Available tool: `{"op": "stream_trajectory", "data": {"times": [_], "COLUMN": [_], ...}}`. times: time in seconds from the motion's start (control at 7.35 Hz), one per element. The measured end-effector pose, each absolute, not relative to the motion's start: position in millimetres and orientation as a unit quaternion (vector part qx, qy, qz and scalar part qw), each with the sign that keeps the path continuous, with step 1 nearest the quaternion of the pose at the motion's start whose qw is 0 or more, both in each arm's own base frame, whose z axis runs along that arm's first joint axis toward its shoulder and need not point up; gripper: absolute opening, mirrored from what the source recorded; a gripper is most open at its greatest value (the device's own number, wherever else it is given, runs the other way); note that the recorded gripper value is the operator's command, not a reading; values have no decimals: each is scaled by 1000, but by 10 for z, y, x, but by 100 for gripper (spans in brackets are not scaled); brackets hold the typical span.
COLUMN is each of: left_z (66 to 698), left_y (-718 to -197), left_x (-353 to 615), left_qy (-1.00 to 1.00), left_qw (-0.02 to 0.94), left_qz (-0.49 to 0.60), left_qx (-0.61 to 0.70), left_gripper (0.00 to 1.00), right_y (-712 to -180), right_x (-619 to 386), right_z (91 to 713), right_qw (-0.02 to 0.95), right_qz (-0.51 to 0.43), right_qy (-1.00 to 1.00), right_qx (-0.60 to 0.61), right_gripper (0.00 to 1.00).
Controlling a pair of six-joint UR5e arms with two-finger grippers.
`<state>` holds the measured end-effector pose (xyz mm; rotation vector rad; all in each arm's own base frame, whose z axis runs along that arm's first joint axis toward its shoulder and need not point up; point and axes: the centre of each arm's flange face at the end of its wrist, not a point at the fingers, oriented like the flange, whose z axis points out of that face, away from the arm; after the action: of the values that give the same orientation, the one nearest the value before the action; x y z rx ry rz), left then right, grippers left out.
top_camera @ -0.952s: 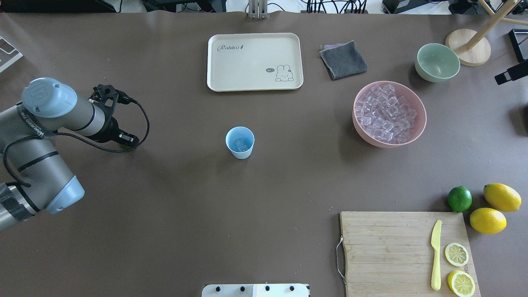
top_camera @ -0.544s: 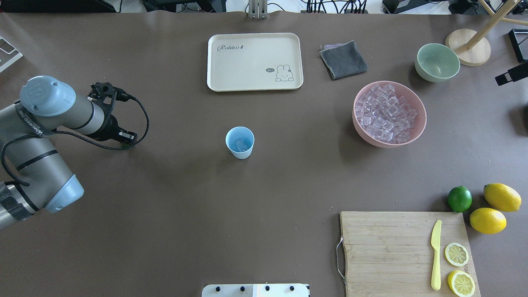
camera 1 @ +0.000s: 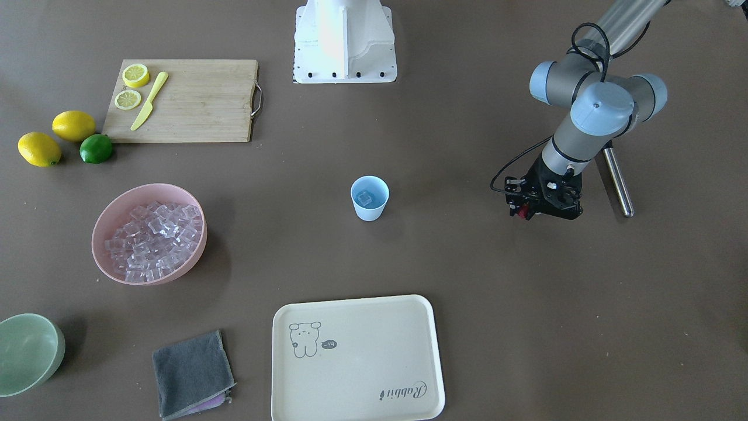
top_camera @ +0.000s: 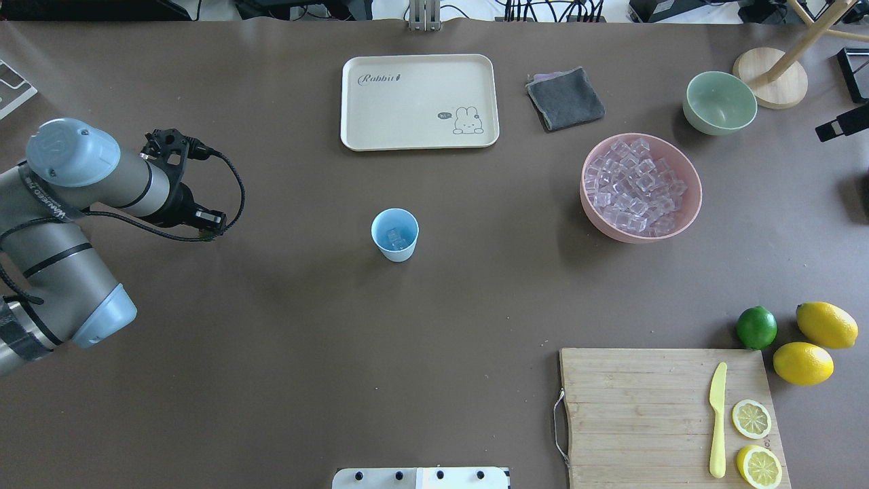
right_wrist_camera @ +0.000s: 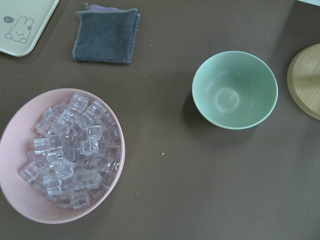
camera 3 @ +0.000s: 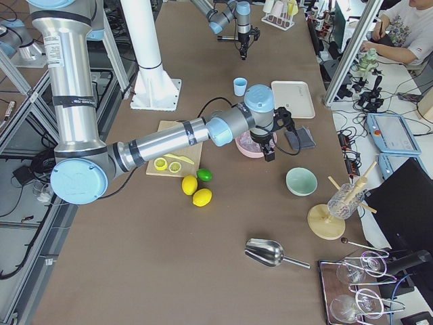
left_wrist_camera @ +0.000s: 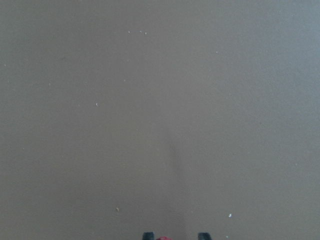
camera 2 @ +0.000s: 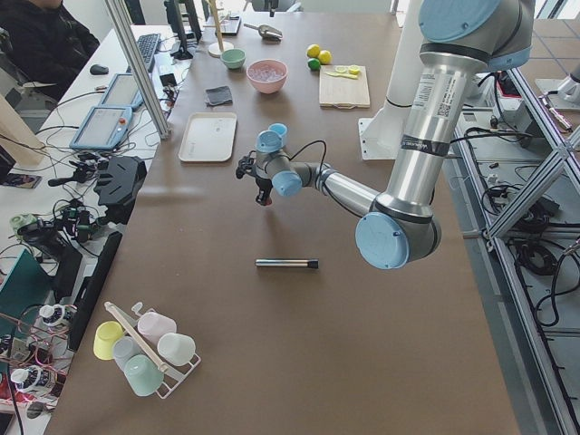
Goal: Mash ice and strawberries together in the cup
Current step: 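Carry the strawberry with the left gripper over the light-blue cup, then lower the strawberry into the cup and open the left gripper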
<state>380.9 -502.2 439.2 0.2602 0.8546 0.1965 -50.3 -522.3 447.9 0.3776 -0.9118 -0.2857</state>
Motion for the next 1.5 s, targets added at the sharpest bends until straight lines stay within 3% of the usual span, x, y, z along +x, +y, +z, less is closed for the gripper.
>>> {"op": "stream_trajectory", "data": {"times": [0.27,0.54,0.95,1.5], "left_z": [3937,3090,2193,1707], "left_y": [-5210,-5408,-5318,-5003], "left_x": [3874,4117,4478,4877], "left_qy": [417,419,459,488], "left_qw": [895,895,879,866], "left_qz": [89,91,60,53], "left_qx": [128,124,114,98], "left_gripper": [0,0,0,0], "right_y": [-5232,-5233,-5240,-5077], "right_x": [-507,-504,-505,-409], "right_z": [4459,4495,4537,4852], "right_qw": [870,872,873,874], "right_qz": [-136,-136,-135,-158], "right_qy": [-437,-435,-434,-427], "right_qx": [181,180,176,171], "right_gripper": [96,95,95,95]}}
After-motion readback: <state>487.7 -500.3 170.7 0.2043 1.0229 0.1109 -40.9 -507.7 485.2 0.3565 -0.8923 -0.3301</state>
